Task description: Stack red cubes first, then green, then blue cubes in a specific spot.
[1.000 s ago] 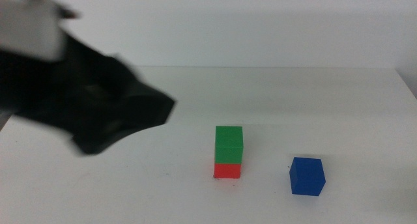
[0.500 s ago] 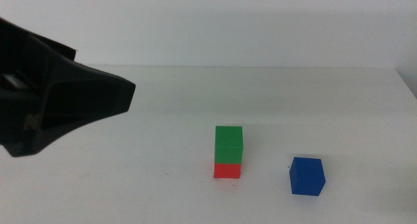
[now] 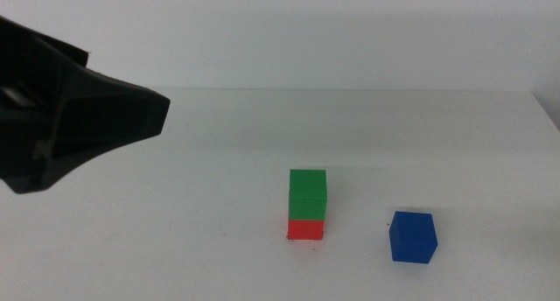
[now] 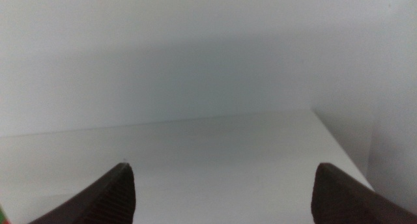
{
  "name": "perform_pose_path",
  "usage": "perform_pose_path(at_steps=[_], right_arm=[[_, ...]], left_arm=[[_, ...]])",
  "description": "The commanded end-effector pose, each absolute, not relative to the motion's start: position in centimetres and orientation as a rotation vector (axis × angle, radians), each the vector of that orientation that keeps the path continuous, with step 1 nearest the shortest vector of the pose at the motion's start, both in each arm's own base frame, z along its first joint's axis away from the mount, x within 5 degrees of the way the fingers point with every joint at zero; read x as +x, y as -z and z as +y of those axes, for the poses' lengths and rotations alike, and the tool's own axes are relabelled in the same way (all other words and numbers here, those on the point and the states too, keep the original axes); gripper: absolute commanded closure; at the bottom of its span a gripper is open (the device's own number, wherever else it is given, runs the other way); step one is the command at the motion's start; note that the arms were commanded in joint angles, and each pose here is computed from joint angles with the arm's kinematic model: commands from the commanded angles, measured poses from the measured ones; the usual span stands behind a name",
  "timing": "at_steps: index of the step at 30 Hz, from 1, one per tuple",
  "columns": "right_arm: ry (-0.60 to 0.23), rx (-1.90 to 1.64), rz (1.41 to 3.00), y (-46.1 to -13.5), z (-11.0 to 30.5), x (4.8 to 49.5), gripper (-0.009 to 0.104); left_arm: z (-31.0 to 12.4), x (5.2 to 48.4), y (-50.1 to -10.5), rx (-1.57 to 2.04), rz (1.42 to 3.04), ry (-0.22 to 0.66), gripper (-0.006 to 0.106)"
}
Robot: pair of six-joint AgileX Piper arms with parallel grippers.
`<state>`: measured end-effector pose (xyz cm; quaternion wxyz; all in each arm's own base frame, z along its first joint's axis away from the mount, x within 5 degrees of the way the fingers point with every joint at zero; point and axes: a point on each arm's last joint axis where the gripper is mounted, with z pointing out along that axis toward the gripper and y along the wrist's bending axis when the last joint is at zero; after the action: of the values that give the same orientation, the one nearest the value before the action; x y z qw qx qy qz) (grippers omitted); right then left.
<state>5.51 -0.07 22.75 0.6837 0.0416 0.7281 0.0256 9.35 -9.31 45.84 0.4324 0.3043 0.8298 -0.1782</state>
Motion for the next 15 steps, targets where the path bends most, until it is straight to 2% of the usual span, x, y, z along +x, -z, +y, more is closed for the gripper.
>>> perform_pose_path(at_steps=[1,7,10,15], right_arm=[[-0.08,0.121,1.695,-25.8,0.0,6.0,0.008],[-0.249,0.102,2.235,-31.5,1.2,10.4,0.008],[-0.324,0.13,2.319,-32.9,1.5,13.4,0.008],[-0.424,0.202,2.417,-31.9,1.8,17.6,0.008]], left_arm=[[-9.3,9.3,-46.0,0.752,2.054,0.449,0.015],[-9.4,9.4,-46.0,0.752,2.048,0.45,0.015],[-9.4,9.4,-46.0,0.752,2.048,0.45,0.015],[-9.4,9.4,-46.0,0.751,2.046,0.451,0.015]])
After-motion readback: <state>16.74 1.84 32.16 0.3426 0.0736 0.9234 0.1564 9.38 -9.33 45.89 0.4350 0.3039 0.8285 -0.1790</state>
